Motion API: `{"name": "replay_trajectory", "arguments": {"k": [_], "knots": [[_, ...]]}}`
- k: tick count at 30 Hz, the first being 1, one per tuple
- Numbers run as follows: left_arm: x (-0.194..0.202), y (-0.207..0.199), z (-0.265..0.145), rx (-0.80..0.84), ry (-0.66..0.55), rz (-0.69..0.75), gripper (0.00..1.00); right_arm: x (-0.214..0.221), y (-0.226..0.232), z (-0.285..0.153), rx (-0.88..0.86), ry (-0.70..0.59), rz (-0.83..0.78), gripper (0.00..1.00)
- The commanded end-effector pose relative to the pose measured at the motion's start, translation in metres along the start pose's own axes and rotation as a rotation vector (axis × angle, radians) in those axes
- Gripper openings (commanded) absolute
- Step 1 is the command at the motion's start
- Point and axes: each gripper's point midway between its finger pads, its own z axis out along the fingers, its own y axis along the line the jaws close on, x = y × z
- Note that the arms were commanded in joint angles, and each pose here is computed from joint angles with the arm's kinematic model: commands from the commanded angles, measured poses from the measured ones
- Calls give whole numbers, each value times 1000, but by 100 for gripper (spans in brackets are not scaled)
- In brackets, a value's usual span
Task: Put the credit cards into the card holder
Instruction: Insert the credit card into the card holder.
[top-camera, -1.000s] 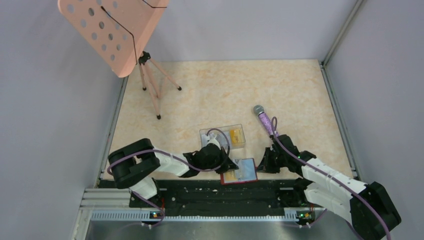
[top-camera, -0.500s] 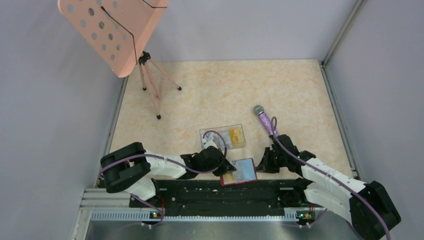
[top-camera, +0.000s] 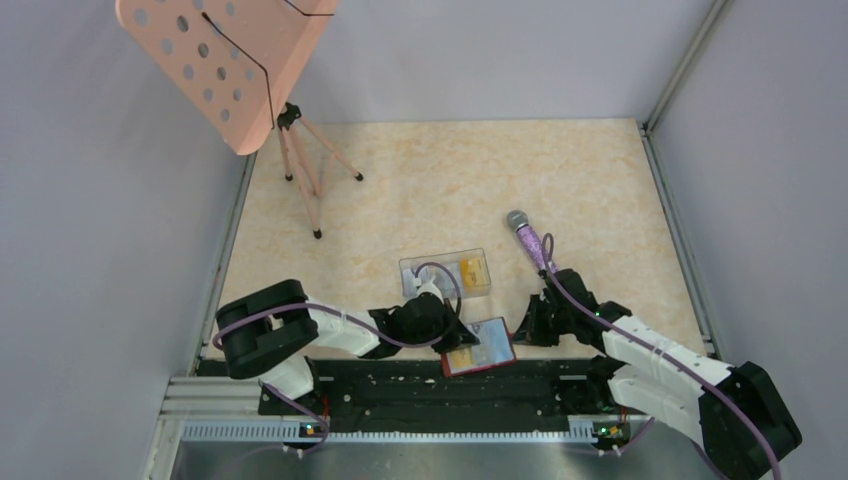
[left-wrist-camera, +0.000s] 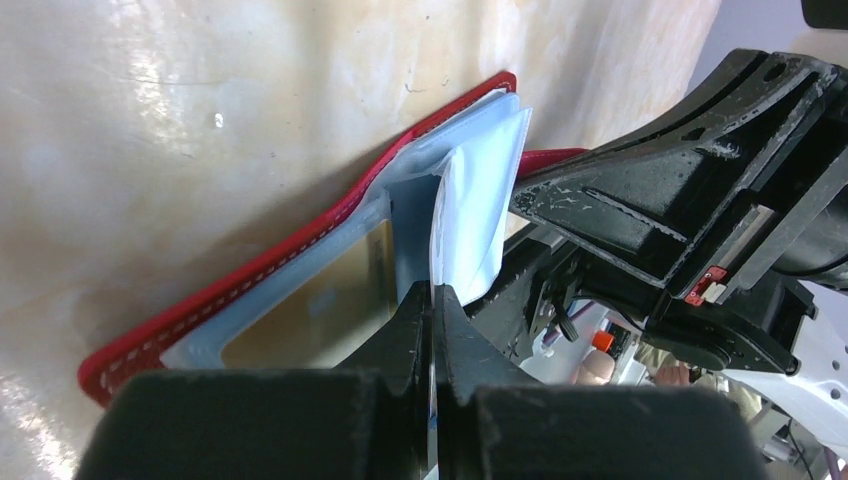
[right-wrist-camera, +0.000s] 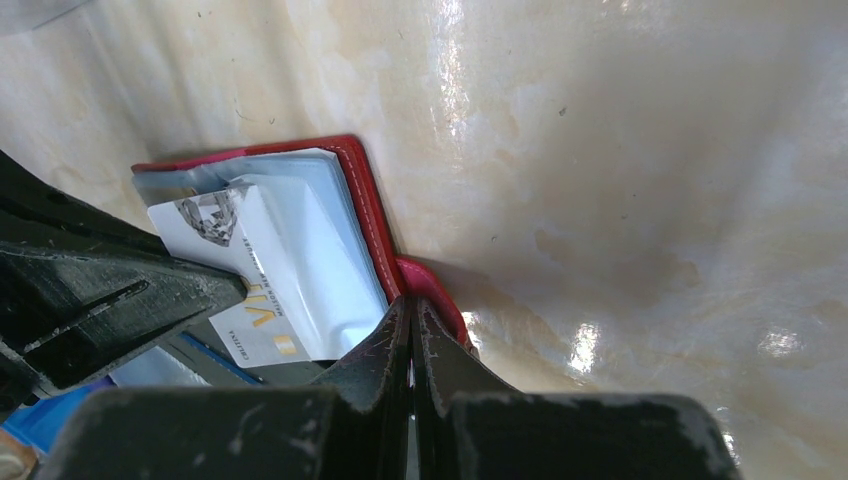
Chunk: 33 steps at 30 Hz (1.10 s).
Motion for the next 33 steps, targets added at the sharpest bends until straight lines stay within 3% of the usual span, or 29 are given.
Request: {"name": "replay_trajectory", "arguments": {"k": [1,6,10,12,14,33], "knots": [[16,-4,4,19,78,51,0,9,-18,5,56,14,5,0],[15,10,4,-53,74,53,3,9,-19,5,56,15,5,0],[12,17,0,-176,68,119,34,9,-18,5,55,13,5,0],[9,12,-1,-220,62,160,45,9,-17,4,53,15,4,0],[8,15,-2,-270,63,189,49,9,-17,4,52,14,3,0],[17,13,-12,-402,167,290,55,7,-16,4,51,14,-1,0]]}}
